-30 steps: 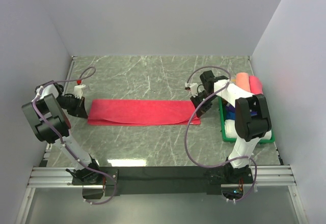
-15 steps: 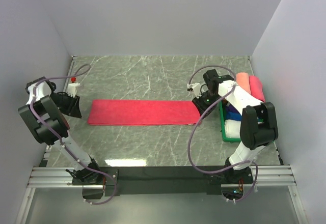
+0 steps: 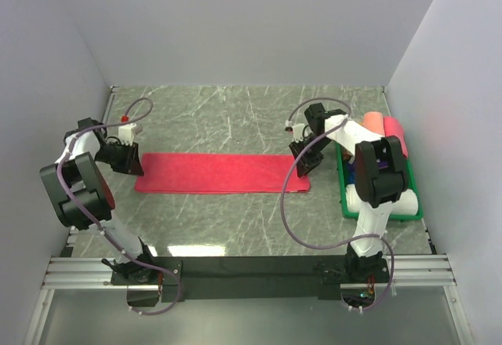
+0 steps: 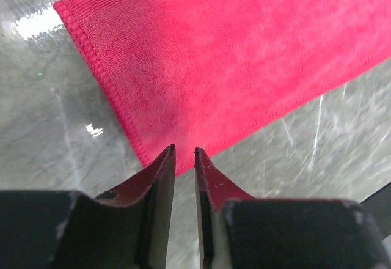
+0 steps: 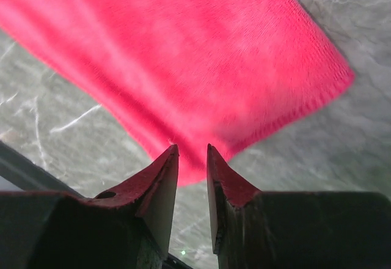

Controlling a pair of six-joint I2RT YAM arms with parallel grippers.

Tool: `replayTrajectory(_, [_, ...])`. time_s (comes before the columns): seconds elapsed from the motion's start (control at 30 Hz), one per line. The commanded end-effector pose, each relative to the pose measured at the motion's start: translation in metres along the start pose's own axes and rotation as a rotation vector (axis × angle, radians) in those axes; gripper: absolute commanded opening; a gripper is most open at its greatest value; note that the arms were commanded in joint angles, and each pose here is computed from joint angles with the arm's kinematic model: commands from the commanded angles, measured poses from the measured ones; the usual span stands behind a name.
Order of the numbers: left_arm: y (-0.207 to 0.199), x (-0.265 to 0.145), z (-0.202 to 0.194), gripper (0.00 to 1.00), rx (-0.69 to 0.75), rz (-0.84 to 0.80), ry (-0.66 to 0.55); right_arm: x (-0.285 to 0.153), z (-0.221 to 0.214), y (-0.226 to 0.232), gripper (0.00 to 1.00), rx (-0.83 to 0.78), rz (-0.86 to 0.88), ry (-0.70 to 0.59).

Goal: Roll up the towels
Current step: Fold the towel

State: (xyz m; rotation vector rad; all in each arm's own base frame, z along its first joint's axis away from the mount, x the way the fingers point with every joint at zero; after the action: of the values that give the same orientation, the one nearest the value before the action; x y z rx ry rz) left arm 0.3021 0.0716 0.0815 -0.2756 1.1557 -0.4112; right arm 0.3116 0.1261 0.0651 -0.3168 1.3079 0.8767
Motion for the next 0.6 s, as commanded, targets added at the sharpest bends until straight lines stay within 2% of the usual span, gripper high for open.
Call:
replayTrajectory(0.0, [0.004,0.010,0.006,0.24,-0.084,0.013,-0.039,0.006,0.008,-0.003,0.33,0.036,-0.036,-0.005])
replayTrajectory(0.33, [0.035,0.024,-0.060,0.20,-0.144,0.197,0.130,0.031,-0.033,-0.026,0.36,0.022,-0.208,0.154])
replayTrajectory(0.47, [0.055,0.016,-0.067,0.17,-0.173,0.281,0.129,0.030,-0.034,-0.033,0.39,0.021,-0.278,0.167])
replayTrajectory(0.57, [0.053,0.008,-0.065,0.18,-0.188,0.240,0.122,0.022,-0.022,-0.023,0.42,-0.002,-0.239,0.111])
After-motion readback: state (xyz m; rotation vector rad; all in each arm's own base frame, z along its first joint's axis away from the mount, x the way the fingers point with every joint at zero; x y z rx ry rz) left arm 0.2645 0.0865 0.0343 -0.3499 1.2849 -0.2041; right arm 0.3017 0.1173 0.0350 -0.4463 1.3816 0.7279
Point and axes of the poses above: each gripper's point midway between its finger pads, its own x axis out along the fingers, its own y axis along the line the jaws close on, z = x × y, the point moved 2 cm from there along -x, back along the fingers, and after that the axes turned 13 degrees about -x, right-handed, at the moved point
